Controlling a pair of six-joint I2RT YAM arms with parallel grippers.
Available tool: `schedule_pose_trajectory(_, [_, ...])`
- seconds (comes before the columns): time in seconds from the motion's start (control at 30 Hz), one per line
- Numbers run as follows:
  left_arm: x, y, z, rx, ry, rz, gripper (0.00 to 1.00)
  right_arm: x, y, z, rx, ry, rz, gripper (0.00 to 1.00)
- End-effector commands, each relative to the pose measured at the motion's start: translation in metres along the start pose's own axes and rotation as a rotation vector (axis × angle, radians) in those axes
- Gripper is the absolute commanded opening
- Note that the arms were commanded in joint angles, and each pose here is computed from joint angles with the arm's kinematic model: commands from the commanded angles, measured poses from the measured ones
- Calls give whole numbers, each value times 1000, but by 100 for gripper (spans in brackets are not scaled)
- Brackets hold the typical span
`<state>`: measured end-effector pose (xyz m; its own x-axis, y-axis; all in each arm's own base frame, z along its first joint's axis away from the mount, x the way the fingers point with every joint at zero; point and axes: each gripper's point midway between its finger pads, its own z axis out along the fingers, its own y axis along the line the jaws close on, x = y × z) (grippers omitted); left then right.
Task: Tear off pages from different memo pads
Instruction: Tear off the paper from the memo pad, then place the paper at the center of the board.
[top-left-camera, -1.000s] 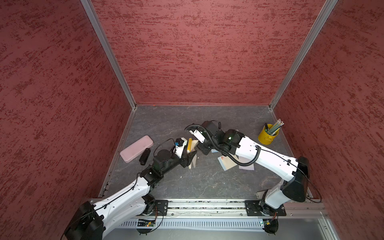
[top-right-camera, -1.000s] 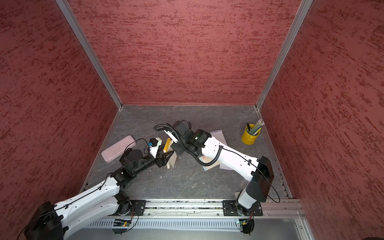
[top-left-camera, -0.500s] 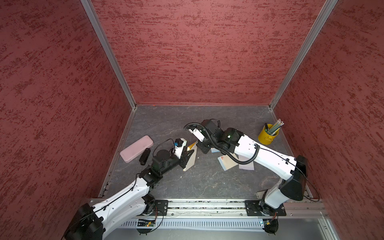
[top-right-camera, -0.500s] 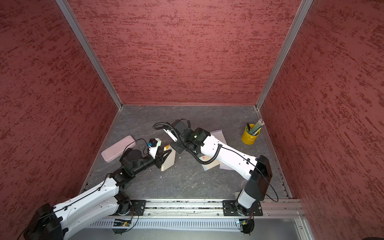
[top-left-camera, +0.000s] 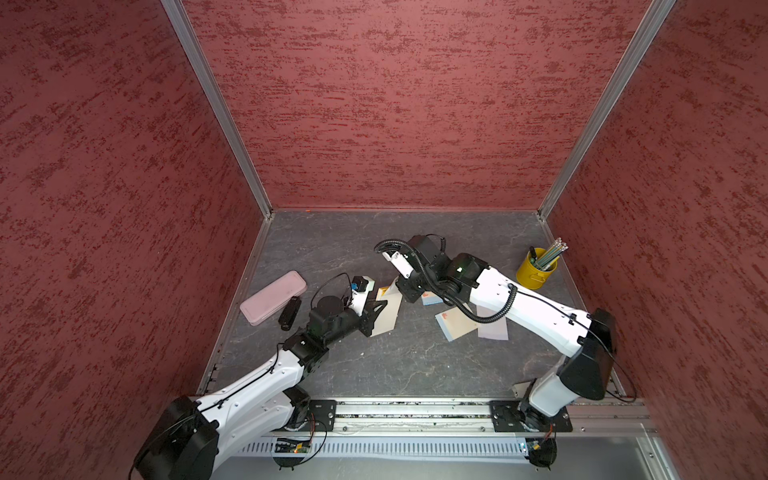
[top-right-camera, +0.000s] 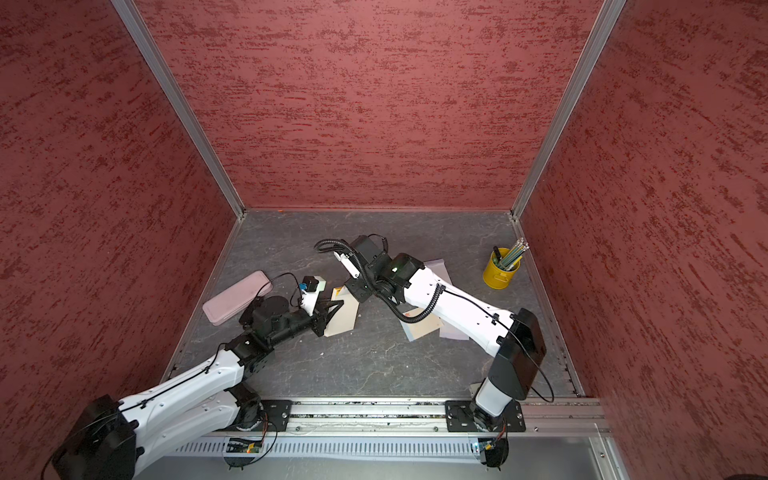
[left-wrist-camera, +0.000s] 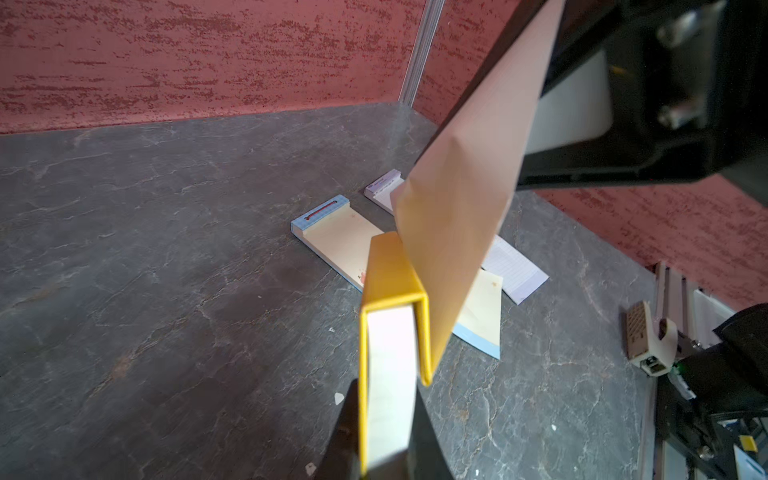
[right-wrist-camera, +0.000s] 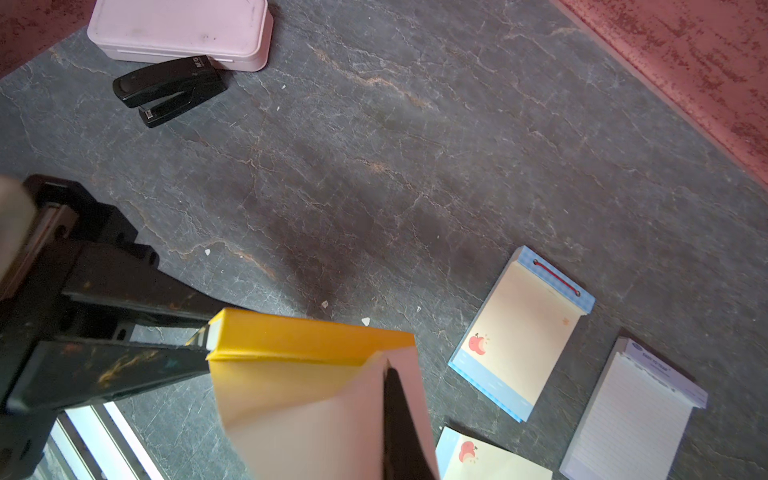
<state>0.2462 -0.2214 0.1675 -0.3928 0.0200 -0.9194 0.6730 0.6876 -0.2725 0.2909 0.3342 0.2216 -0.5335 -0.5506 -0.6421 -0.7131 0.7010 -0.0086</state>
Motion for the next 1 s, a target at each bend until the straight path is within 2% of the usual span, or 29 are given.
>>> schedule_pose_trajectory(0.0, [-14,-2,0,25,-29,-54,0,-19,-20,-12,26,-110,90,0])
schedule_pose_trajectory(0.23, [-27,2,-4,65,-97,-158,0,17,-80,11,63,-120,335,0])
schedule_pose_trajectory(0.33, [-26,3,-5,65,-88,-169,0,33,-99,21,78,-122,411,0])
schedule_pose_trajectory(0.43, [-29,7,-10,54,-98,-195,0,56,-122,29,135,-83,475,0])
schedule_pose_trajectory(0.53, [-29,26,-17,-10,-83,-264,0,75,-142,24,241,-64,488,0])
schedule_pose_trajectory(0.63, [-27,64,-19,-96,-53,-452,0,88,-141,23,254,-34,489,0])
schedule_pose_trajectory(0.73, [-33,91,-9,-51,-14,-624,0,108,-127,29,261,26,493,0])
schedule_pose_trajectory(0.97, [-37,109,41,22,76,-669,0,152,-74,45,380,145,404,0])
